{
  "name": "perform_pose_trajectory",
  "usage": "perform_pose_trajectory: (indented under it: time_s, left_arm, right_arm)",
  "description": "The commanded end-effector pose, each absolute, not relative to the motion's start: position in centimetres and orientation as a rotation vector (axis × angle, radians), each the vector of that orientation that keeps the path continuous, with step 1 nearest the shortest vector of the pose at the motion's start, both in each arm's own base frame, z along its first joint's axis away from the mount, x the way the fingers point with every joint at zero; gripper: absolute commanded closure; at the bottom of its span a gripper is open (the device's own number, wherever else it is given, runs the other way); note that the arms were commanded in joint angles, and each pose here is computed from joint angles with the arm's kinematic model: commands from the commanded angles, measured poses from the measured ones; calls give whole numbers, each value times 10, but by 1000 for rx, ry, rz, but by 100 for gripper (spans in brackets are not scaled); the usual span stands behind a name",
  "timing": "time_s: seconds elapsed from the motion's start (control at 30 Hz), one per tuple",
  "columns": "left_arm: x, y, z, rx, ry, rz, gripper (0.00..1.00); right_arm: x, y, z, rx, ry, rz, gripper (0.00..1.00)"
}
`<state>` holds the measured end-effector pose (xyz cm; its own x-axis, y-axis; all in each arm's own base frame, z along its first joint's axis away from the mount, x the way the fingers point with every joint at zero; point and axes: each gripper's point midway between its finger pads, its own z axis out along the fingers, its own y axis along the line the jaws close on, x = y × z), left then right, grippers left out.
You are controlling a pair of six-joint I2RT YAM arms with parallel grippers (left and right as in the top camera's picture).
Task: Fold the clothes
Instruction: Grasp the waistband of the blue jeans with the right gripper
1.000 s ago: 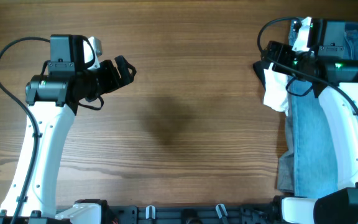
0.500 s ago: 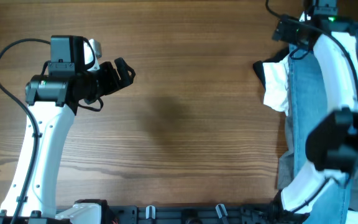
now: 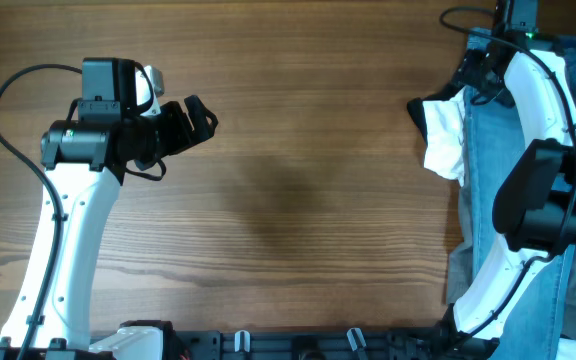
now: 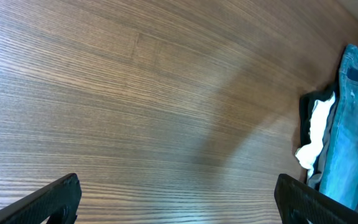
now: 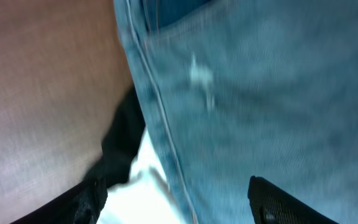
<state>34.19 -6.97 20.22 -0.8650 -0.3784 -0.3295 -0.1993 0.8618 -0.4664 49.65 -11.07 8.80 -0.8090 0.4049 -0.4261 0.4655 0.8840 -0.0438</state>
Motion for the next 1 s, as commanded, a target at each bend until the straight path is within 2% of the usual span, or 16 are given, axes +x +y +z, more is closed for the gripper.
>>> perform_pose_trajectory:
  time_s: [0.0, 0.13, 0.33, 0.5, 0.67, 0.7, 0.8, 0.83, 0.97]
  left_arm:
    - [345, -70, 207, -397, 2609, -583, 0]
    - [345, -70, 207, -398, 2610, -584, 0]
    - [345, -70, 207, -397, 2609, -584, 0]
    - [345, -70, 207, -397, 2609, -583, 0]
    - [345, -70, 207, -397, 2609, -583, 0]
    - [345, -70, 207, -397, 2609, -583, 0]
    - [345, -70, 207, -392, 2610, -583, 0]
    - [345, -70, 207, -393, 2610, -583, 0]
    - [345, -70, 207, -392, 2610, -583, 0]
  right_arm:
    - [511, -117, 88, 492, 2630, -275, 20]
    - [513, -116, 81, 472, 2641, -264, 18]
    - [504, -111, 42, 448, 2729, -249, 18]
    - [497, -110, 27, 493, 2768, -246, 30]
    - [494, -111, 24, 523, 2772, -252, 31]
    - [493, -111, 22, 525, 2778, -259, 34]
    - [488, -113, 20, 528, 2794, -277, 58]
    - [486, -115, 20, 533, 2796, -303, 71]
    - [473, -135, 24, 646, 2774, -473, 92]
